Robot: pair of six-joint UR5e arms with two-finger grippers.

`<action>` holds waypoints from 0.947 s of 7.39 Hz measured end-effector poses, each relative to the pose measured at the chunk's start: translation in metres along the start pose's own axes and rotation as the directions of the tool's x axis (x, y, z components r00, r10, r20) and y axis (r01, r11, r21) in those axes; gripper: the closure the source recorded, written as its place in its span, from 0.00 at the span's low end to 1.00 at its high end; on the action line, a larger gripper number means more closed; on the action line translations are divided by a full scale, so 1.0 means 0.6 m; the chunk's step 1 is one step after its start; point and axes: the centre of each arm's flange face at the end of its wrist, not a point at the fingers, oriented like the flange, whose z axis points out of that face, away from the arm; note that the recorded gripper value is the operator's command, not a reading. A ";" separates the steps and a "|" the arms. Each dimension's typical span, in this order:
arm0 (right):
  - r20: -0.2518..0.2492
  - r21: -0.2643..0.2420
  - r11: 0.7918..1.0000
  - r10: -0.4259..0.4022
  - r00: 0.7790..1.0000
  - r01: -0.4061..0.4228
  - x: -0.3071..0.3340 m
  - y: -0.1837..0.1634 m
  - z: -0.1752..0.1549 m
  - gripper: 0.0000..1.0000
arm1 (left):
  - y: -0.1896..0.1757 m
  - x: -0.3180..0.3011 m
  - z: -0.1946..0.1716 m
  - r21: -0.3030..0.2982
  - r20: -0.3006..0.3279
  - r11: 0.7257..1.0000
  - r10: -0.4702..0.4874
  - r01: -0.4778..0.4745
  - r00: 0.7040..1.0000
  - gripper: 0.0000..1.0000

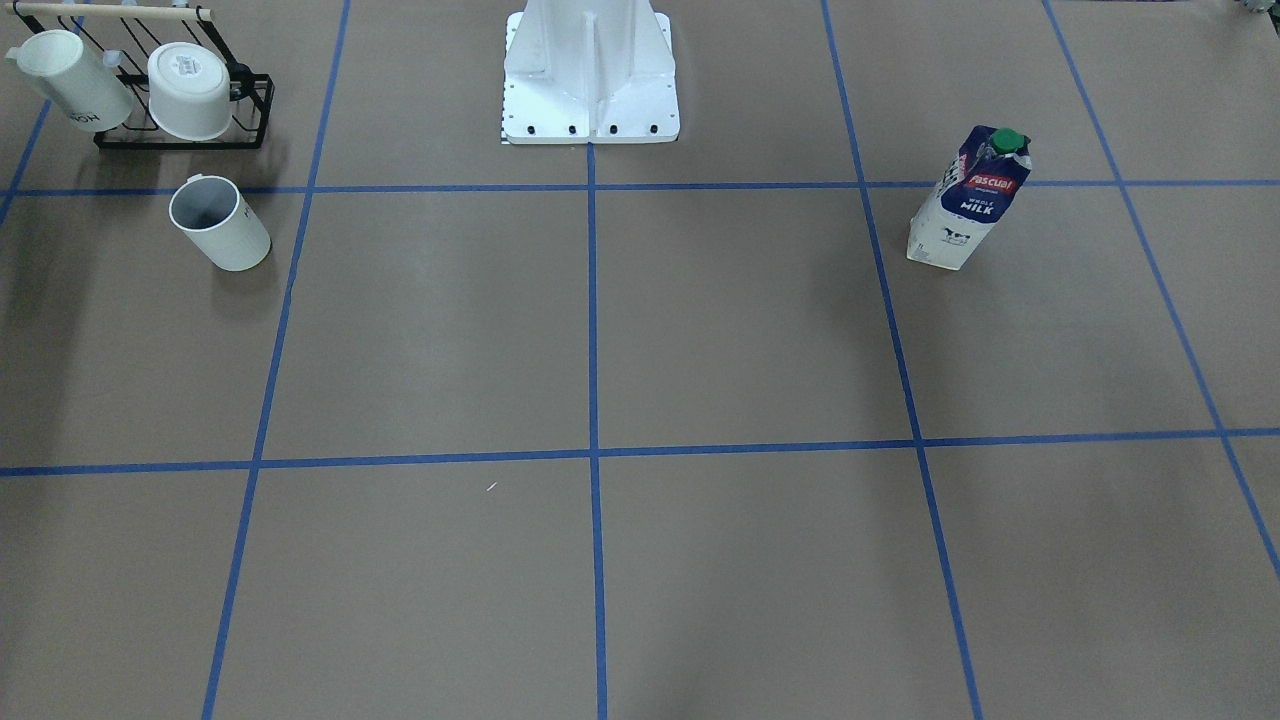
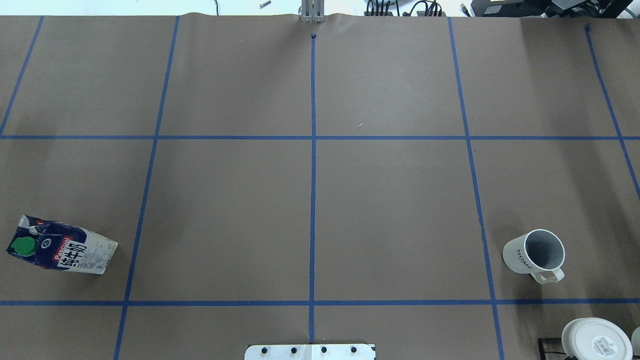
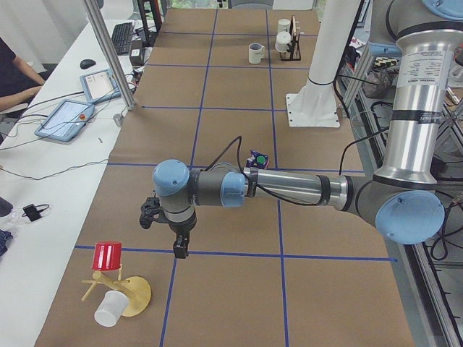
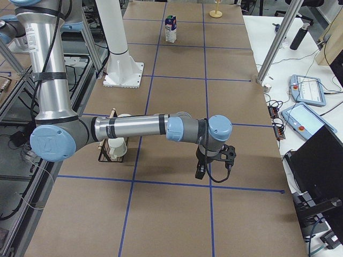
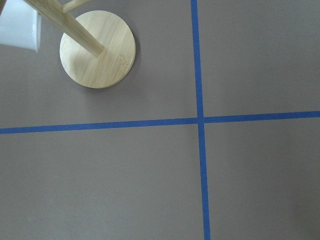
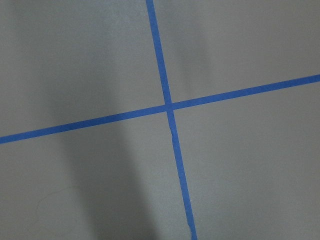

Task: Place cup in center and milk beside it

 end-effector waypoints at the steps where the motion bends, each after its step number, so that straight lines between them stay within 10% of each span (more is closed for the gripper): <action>1: -0.001 0.001 1.000 0.001 1.000 -0.001 0.001 0.001 -0.001 0.00 | 0.000 -0.001 0.001 0.000 -0.001 1.000 0.000 0.000 1.000 0.02; 7: -0.005 0.007 1.000 -0.002 1.000 0.002 0.000 0.005 -0.004 0.00 | 0.001 -0.001 0.001 0.002 -0.001 1.000 0.003 -0.003 1.000 0.02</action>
